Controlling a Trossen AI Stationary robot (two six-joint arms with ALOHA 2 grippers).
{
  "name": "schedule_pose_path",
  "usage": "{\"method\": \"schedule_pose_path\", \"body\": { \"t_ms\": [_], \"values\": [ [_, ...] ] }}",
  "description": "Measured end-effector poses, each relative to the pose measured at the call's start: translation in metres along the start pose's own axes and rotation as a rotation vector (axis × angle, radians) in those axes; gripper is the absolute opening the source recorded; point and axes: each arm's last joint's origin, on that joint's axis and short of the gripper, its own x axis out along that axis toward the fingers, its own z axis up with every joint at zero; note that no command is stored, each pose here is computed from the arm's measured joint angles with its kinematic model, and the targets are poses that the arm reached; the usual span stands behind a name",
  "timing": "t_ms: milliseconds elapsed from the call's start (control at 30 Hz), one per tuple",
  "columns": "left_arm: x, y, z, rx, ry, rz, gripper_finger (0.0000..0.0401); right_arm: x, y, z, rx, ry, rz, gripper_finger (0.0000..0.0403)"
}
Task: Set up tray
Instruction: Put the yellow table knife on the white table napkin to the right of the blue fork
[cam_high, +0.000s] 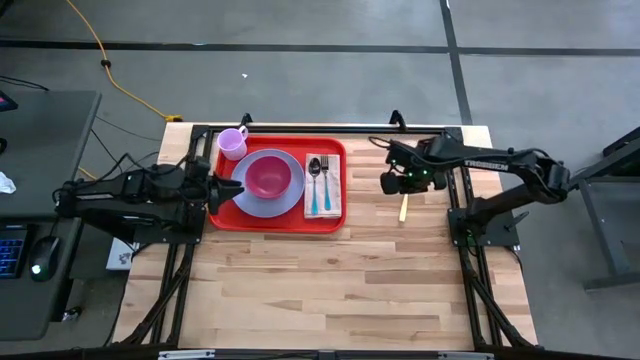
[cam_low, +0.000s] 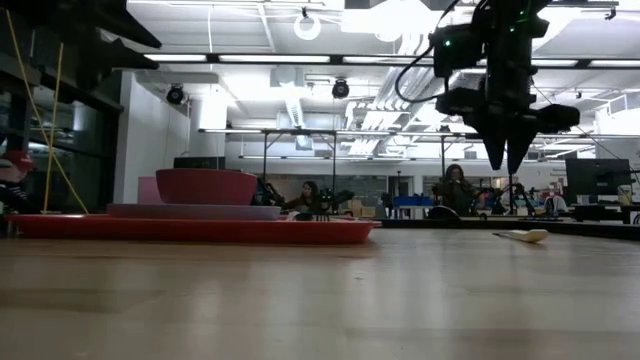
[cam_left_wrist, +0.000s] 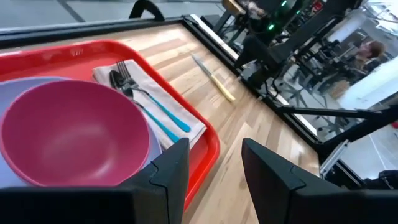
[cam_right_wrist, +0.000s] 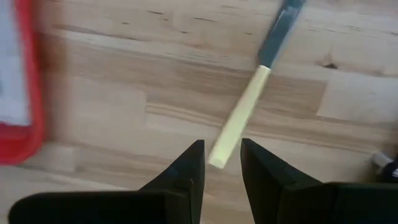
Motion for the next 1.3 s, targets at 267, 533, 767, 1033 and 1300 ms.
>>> {"method": "schedule_pose_path", "body": {
  "t_ms": [267,533,767,1033,1300],
  "values": [
    [-0.012,0.003,0.002,0.034,-0.044,-0.036,0.0179,0.023,0.008,0.005,-0.004,-0.049,-0.141,0.0082],
    [-0.019,0.007,-0.001,0.036,-0.037,-0.036,0.0179,0.043,0.011,0.010,-0.032,-0.026,-0.248,0.0082],
    [-0.019,0.007,-0.001,0.037,-0.025,-0.044,0.0179,0.062,0.013,0.013,-0.061,0.007,-0.319,0.0082],
    [-0.019,0.007,-0.002,0.038,0.003,-0.074,0.0179,0.083,0.015,0.017,-0.085,0.014,-0.407,0.0082],
    [-0.019,0.004,-0.004,0.040,0.066,-0.149,0.0179,0.113,0.002,0.014,-0.034,-0.006,-0.319,0.0082]
  ]
}}
